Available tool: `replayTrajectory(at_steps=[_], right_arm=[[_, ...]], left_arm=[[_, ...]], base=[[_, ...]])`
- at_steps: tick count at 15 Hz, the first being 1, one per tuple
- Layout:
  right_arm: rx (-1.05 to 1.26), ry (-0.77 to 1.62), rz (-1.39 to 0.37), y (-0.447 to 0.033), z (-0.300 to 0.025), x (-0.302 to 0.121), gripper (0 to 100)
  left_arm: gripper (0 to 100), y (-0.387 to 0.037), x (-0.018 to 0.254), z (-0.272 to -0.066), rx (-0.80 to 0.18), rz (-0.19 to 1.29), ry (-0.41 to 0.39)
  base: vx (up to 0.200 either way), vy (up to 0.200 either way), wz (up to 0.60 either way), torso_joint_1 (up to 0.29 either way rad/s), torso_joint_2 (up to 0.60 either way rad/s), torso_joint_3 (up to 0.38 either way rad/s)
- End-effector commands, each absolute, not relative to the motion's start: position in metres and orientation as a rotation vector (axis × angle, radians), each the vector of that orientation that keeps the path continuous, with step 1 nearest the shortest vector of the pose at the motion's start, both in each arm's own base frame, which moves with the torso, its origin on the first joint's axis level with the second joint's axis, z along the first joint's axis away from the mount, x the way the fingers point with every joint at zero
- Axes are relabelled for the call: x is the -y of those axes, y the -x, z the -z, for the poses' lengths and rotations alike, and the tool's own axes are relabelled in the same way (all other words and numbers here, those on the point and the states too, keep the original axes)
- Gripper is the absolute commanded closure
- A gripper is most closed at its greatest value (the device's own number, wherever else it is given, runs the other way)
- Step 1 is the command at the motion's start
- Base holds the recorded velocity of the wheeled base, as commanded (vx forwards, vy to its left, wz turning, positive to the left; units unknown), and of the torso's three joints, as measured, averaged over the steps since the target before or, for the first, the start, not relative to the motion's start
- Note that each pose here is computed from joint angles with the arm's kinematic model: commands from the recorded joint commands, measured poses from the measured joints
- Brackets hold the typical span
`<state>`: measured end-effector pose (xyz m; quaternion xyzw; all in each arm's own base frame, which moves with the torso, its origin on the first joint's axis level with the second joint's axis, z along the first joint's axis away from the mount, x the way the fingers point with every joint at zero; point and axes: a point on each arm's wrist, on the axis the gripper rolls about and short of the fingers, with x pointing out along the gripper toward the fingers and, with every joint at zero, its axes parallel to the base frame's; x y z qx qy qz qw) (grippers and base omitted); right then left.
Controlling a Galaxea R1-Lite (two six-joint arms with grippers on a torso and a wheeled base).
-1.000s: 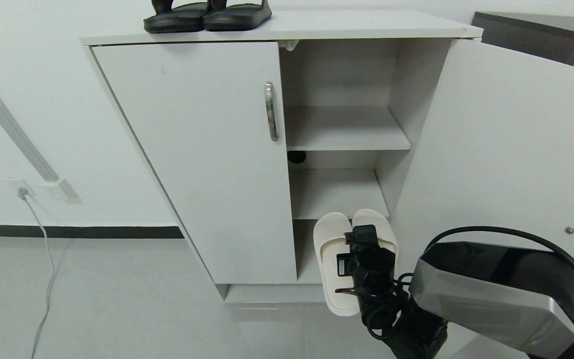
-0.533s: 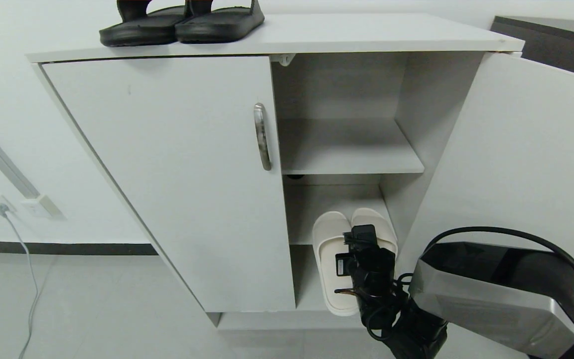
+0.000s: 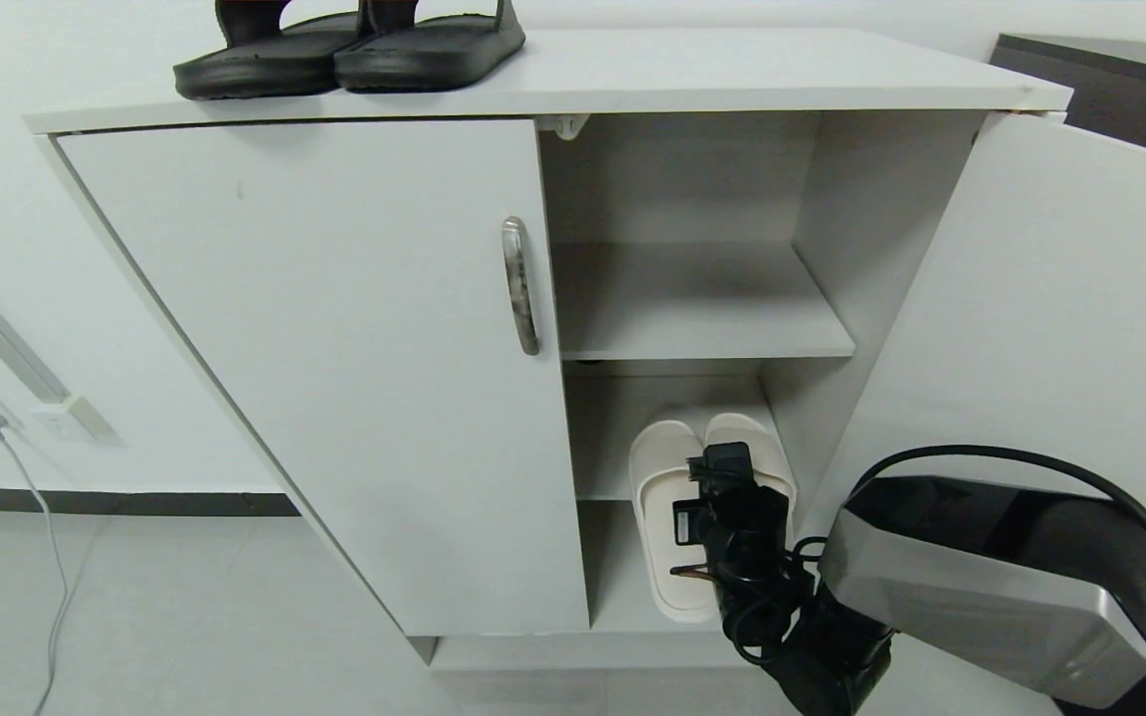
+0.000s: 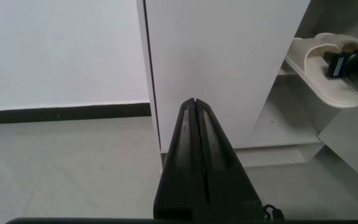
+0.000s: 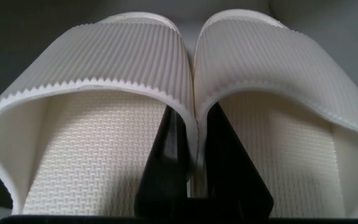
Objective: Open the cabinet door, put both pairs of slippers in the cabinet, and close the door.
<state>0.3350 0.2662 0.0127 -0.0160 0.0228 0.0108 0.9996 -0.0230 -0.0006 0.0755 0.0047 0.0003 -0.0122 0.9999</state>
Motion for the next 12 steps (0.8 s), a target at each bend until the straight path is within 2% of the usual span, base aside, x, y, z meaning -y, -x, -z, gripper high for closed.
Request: replayTrajectory(at_steps=[1, 5, 12], right_arm=[[-0.033, 0.021, -0.008, -0.344, -0.018, -0.265, 100], [-0.056, 0.034, -0.024, -0.358, -0.021, -0.266, 100], [-0.044, 0.014, 0.022, -0.411, -0.035, -0.271, 100]], left_arm=[[100, 0.023, 0.001, -0.075, -0.003, 0.025, -0.009], [100, 0.023, 0.001, -0.076, -0.001, 0.023, -0.009], [100, 0.023, 0.001, -0.075, -0.003, 0.021, -0.011]], base=[[0.0, 0.0, 0.0, 0.0, 0.0, 0.0], [0.0, 0.0, 0.0, 0.0, 0.0, 0.0], [0.0, 0.0, 0.0, 0.0, 0.0, 0.0]])
